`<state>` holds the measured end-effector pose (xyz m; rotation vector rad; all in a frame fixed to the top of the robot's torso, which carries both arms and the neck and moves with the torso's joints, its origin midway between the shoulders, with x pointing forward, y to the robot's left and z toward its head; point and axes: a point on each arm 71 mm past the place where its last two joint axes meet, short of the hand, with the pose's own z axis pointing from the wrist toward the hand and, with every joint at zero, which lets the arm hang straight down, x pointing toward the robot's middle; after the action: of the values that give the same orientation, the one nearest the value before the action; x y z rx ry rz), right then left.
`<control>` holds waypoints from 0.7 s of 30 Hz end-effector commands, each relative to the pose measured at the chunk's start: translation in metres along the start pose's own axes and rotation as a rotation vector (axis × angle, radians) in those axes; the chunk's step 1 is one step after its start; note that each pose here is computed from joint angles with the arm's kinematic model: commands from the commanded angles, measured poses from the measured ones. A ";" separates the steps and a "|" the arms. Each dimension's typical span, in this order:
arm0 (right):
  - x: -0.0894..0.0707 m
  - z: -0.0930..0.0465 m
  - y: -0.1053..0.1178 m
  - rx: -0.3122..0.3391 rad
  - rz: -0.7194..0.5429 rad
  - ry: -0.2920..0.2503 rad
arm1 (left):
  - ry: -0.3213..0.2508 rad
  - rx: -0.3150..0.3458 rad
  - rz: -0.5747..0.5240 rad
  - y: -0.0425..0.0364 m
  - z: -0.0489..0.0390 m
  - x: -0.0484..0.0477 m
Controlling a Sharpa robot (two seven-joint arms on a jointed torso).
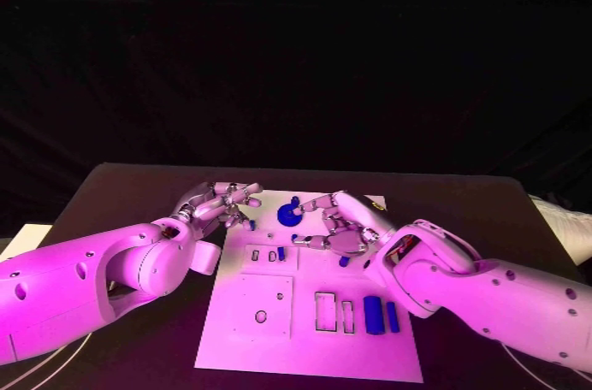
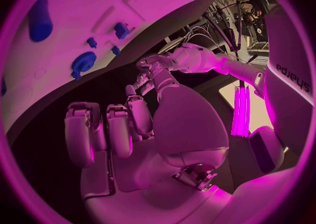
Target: Assemble the parts on the task board
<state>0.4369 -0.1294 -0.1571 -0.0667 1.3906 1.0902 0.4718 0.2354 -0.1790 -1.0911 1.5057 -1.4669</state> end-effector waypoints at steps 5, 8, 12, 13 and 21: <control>-0.050 -0.019 -0.018 0.096 0.248 -0.092 | 0.179 -0.313 0.375 0.0176 -0.0020 0.0037; -0.069 -0.026 -0.031 0.145 0.253 -0.131 | 0.241 -0.470 0.551 0.0171 -0.0005 0.0053; -0.084 -0.031 -0.046 0.196 0.249 -0.164 | 0.292 -0.585 0.792 0.0121 0.0018 0.0098; -0.087 -0.032 -0.049 0.204 0.247 -0.169 | 0.295 -0.599 0.831 0.0107 0.0026 0.0108; -0.096 -0.035 -0.065 0.261 0.233 -0.186 | 0.264 -0.621 1.029 -0.0074 0.0203 0.0203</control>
<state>0.4703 -0.2405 -0.1239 0.3555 1.3704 1.0538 0.4827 0.2031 -0.1705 -0.3689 2.2582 -0.6288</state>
